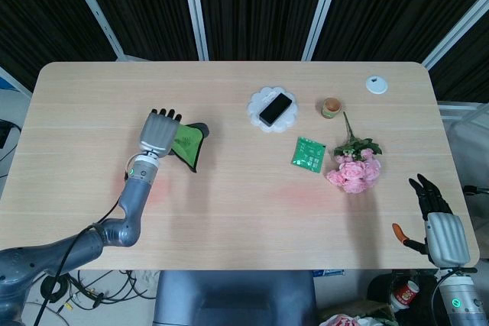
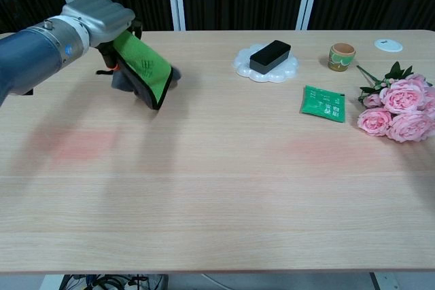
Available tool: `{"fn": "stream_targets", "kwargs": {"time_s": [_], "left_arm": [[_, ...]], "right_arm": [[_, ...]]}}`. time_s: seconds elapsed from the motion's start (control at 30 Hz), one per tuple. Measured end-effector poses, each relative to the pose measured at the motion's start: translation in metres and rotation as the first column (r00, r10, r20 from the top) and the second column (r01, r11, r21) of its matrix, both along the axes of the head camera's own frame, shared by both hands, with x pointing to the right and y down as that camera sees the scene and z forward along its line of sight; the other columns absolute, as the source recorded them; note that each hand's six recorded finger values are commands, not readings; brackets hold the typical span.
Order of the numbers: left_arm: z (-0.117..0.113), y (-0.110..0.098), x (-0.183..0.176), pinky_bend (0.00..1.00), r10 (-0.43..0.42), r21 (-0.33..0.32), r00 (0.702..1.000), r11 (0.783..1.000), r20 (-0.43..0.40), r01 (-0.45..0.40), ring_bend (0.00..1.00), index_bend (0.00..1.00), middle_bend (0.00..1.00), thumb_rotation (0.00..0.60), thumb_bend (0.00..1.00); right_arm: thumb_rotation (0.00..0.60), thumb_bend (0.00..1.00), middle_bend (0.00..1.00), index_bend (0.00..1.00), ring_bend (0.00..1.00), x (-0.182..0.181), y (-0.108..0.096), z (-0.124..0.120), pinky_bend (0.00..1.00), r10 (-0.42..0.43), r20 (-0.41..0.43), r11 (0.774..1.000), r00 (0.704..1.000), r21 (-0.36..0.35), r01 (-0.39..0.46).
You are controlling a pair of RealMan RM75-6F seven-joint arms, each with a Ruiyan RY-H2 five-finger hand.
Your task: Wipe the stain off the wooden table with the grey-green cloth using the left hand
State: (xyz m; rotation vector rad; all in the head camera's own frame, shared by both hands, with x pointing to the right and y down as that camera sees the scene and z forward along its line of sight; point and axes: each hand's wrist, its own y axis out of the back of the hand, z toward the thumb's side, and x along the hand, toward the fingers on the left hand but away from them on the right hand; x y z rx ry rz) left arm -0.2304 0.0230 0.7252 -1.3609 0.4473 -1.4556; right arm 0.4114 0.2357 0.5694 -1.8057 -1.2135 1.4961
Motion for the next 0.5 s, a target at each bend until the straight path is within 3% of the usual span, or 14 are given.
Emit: {"fn": "stream_targets", "kwargs": {"time_s": [0.1,0.23,0.5], "left_arm": [[0.001,-0.001,-0.016,0.1,-0.037,0.002,0.998,0.999,0.05,0.036,0.01,0.0,0.0,0.6,0.06],[-0.002,-0.003,-0.04,0.09,-0.098,0.017,0.989,0.995,0.112,0.097,0.0,0.0,0.0,0.6,0.05],[-0.023,0.002,-0.078,0.07,-0.166,0.045,0.981,0.986,0.095,0.163,0.0,0.0,0.0,0.6,0.05]], "right_arm": [[0.6,0.22,0.0,0.0,0.0,0.001,0.0,-0.001,0.19,0.005,0.001,1.0,1.0,0.003,-0.005],[0.6,0.22,0.0,0.0,0.0,0.001,0.0,-0.002,0.19,0.006,0.002,1.0,1.0,0.005,-0.006],[0.6,0.22,0.0,0.0,0.0,0.002,0.0,-0.002,0.19,0.003,0.001,1.0,1.0,0.003,-0.003]]}}
